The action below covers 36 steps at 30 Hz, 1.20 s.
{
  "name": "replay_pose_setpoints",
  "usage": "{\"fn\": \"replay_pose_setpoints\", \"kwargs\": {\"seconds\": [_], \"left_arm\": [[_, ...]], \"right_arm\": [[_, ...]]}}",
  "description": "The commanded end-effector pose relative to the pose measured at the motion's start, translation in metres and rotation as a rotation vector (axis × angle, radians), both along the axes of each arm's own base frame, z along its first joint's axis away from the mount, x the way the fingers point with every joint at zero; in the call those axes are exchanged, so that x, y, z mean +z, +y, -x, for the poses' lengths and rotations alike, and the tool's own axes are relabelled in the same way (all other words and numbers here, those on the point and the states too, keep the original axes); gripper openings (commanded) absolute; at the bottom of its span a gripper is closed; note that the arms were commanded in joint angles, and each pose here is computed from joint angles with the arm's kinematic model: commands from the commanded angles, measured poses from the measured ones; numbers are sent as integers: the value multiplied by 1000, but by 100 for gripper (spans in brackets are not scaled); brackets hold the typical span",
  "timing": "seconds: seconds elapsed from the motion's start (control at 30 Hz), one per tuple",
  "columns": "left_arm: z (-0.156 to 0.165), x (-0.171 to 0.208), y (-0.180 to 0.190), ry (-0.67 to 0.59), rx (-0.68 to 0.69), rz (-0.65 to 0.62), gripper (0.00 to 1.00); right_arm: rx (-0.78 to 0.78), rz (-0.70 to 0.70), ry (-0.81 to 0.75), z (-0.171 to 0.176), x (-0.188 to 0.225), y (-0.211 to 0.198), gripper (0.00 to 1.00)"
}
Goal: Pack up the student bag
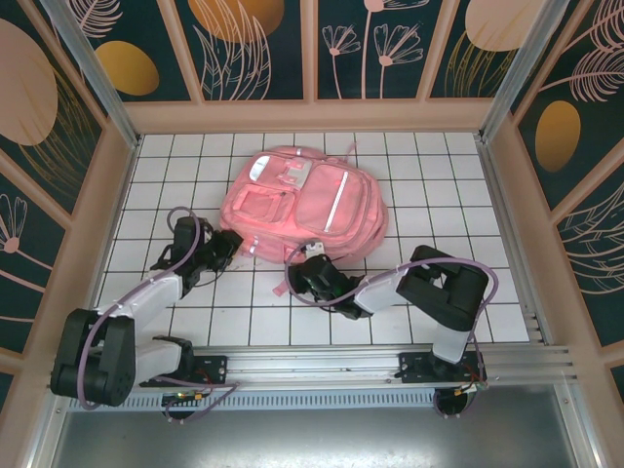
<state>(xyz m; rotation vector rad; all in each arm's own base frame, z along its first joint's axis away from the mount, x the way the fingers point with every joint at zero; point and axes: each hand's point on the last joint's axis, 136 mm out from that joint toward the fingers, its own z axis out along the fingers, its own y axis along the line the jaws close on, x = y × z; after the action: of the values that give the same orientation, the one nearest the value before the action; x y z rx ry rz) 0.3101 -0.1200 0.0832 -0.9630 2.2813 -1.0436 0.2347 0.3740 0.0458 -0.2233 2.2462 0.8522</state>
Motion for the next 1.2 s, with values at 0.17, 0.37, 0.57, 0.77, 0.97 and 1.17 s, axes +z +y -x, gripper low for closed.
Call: {"fn": "replay_pose_setpoints", "kwargs": {"seconds": [0.17, 0.37, 0.57, 0.77, 0.97, 1.17], "left_arm": [[-36, 35, 12, -104, 69, -80, 0], [-44, 40, 18, -102, 98, -104, 0], [-45, 37, 29, -94, 129, -129, 0], [-46, 37, 36, -90, 145, -157, 0], [-48, 38, 44, -87, 164, -177, 0], [-52, 38, 53, -73, 186, -206, 0]], "right_arm": [[80, 153, 22, 2, 5, -3, 0], [134, 292, 61, 9, -8, -9, 0], [121, 342, 62, 11, -6, -28, 0], [95, 340, 55, 10, 2, -46, 0], [71, 356, 71, 10, 4, -71, 0], [38, 372, 82, 10, 7, -106, 0]]}}
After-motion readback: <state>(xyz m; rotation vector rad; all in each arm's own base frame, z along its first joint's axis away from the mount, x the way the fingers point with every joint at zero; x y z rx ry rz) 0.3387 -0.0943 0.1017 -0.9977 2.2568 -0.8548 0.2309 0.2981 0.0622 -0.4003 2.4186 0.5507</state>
